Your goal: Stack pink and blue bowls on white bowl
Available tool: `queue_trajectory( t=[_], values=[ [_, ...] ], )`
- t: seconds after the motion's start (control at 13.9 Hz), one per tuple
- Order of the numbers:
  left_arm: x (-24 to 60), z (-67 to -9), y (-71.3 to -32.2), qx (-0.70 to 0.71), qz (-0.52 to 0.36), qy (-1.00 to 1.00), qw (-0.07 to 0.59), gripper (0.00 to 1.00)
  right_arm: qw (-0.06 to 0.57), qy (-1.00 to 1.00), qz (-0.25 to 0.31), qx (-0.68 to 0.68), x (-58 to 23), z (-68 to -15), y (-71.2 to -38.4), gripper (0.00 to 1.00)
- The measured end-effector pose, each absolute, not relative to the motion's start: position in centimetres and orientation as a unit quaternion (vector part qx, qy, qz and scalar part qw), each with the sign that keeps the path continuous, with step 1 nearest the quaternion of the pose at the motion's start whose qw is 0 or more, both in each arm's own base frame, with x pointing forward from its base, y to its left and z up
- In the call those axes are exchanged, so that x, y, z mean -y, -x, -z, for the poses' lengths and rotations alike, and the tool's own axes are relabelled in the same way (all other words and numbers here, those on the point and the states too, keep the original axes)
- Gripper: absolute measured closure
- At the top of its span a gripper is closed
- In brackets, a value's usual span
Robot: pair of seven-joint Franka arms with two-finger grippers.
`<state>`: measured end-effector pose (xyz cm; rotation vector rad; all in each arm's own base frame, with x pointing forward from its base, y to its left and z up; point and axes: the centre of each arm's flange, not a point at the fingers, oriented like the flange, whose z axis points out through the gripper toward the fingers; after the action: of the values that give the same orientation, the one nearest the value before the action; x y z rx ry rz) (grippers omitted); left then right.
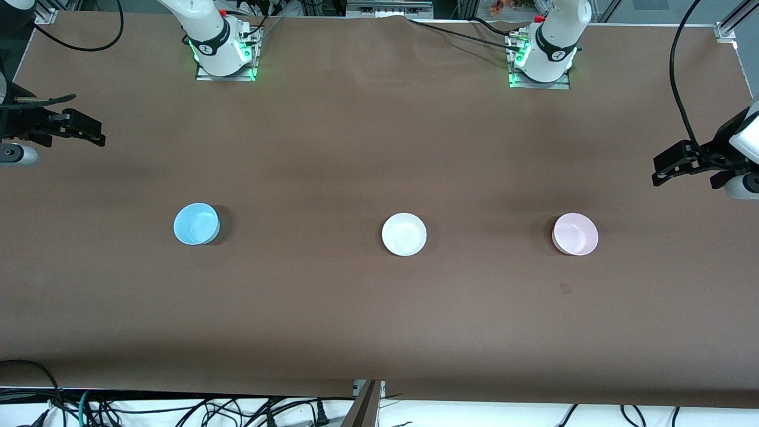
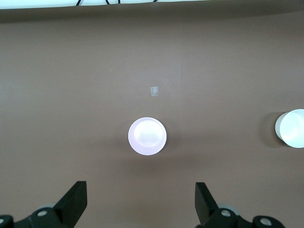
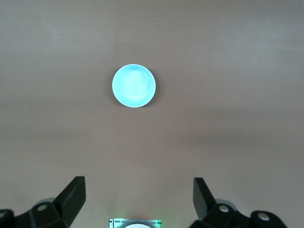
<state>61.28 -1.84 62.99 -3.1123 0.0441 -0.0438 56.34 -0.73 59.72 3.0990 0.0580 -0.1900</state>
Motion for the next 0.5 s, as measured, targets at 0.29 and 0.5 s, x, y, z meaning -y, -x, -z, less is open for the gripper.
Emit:
queue_trajectory(
  t=[0.29, 0.5],
  values=[
    [1.6, -63.0, -61.3, -0.012, 0.013, 1.0, 0.014, 0.0, 0.018, -0.998, 0.061, -0.018, 0.8, -59.7, -56.3, 0.0],
    [0.7, -62.3, -61.5, -0.005, 0.004, 1.0, 0.014, 0.0, 0.018, -0.998, 0.061, -0.019, 0.8, -59.7, -56.3, 0.0]
  ],
)
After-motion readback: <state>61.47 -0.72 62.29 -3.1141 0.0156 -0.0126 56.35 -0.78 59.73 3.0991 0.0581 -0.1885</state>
